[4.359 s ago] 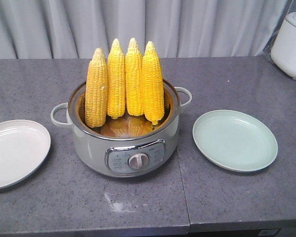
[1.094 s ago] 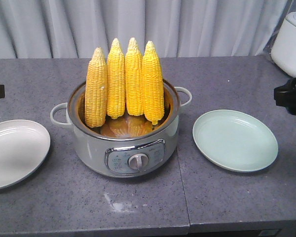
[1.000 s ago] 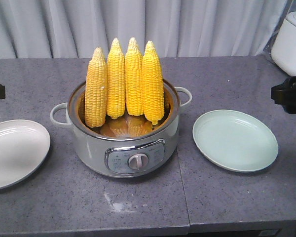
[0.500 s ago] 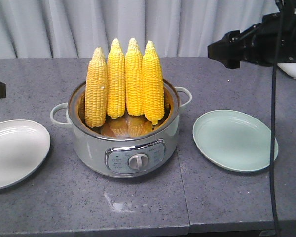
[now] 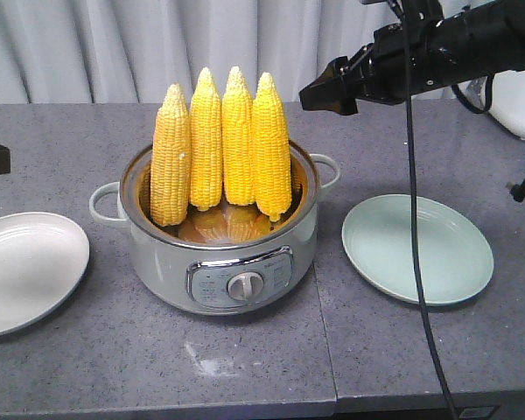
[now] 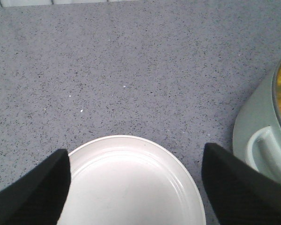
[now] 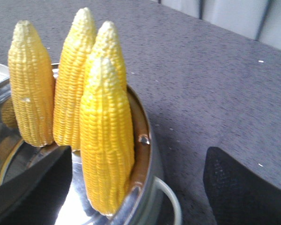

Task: Distribute corn equally
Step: 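Move the right gripper over the pot to the nearest corn cob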

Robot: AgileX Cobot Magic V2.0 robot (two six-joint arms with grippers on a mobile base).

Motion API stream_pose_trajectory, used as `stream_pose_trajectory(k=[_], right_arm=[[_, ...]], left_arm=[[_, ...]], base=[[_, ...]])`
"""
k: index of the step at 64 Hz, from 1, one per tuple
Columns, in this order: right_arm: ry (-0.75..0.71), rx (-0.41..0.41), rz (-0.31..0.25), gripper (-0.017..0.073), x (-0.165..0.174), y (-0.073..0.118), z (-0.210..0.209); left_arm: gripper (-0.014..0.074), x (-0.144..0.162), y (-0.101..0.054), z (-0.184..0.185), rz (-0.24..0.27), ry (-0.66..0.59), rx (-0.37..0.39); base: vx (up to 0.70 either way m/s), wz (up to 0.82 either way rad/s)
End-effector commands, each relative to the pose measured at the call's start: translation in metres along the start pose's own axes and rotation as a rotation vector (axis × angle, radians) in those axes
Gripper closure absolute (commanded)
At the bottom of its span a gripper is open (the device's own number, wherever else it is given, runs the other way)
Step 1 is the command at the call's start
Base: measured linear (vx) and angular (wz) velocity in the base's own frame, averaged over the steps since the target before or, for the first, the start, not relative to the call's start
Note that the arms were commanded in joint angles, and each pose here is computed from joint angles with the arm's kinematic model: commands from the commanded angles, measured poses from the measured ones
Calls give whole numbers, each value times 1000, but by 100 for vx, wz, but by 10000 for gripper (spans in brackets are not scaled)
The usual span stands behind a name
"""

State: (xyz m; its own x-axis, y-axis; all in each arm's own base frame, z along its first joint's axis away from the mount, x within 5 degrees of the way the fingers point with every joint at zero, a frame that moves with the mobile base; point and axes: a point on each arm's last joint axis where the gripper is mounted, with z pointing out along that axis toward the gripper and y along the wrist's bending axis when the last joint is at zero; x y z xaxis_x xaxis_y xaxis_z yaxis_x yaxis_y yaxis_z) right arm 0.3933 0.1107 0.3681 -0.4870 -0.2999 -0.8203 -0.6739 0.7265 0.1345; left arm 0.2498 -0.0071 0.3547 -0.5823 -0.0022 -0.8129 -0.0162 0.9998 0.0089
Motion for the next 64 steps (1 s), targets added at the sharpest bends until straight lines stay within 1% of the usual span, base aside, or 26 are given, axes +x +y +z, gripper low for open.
stream_pose_trajectory(k=[1, 4, 9, 12, 17, 21, 27, 31, 42, 52, 64], right_arm=[[-142, -45, -14, -4, -21, 9, -14], [-166, -80, -1, -4, -22, 10, -10], [-193, -126, -7, -4, -23, 14, -4], [-203, -148, -31, -4, -25, 19, -1], [-202, -162, -93, -4, -26, 30, 6], [-197, -163, -116, -4, -26, 37, 13], [-192, -123, -141, -4, -26, 39, 25], [-187, -109, -144, -4, -24, 38, 31], [-176, -87, -128, -4, -19, 31, 42], [-165, -52, -146, -4, -17, 27, 46], [-151, -2, -150, -4, -16, 22, 46]], left_arm=[[28, -18, -1, -12, -9, -121, 12], [28, -18, -1, -12, -9, -121, 12], [28, -18, -1, -12, -9, -121, 12], [28, -18, -1, -12, -9, -121, 12], [28, -18, -1, -12, -9, -121, 12], [28, -18, -1, -12, -9, -121, 12], [28, -18, -1, -12, -9, -121, 12], [28, -18, -1, -12, -9, -121, 12], [28, -18, -1, -12, -9, -121, 12], [28, -18, -1, -12, -9, -121, 12], [28, -18, -1, -12, -9, -121, 12]], base=[[0, 0], [0, 0], [0, 0], [0, 0], [0, 0], [0, 0], [0, 0], [0, 0], [0, 0], [0, 0], [0, 0]])
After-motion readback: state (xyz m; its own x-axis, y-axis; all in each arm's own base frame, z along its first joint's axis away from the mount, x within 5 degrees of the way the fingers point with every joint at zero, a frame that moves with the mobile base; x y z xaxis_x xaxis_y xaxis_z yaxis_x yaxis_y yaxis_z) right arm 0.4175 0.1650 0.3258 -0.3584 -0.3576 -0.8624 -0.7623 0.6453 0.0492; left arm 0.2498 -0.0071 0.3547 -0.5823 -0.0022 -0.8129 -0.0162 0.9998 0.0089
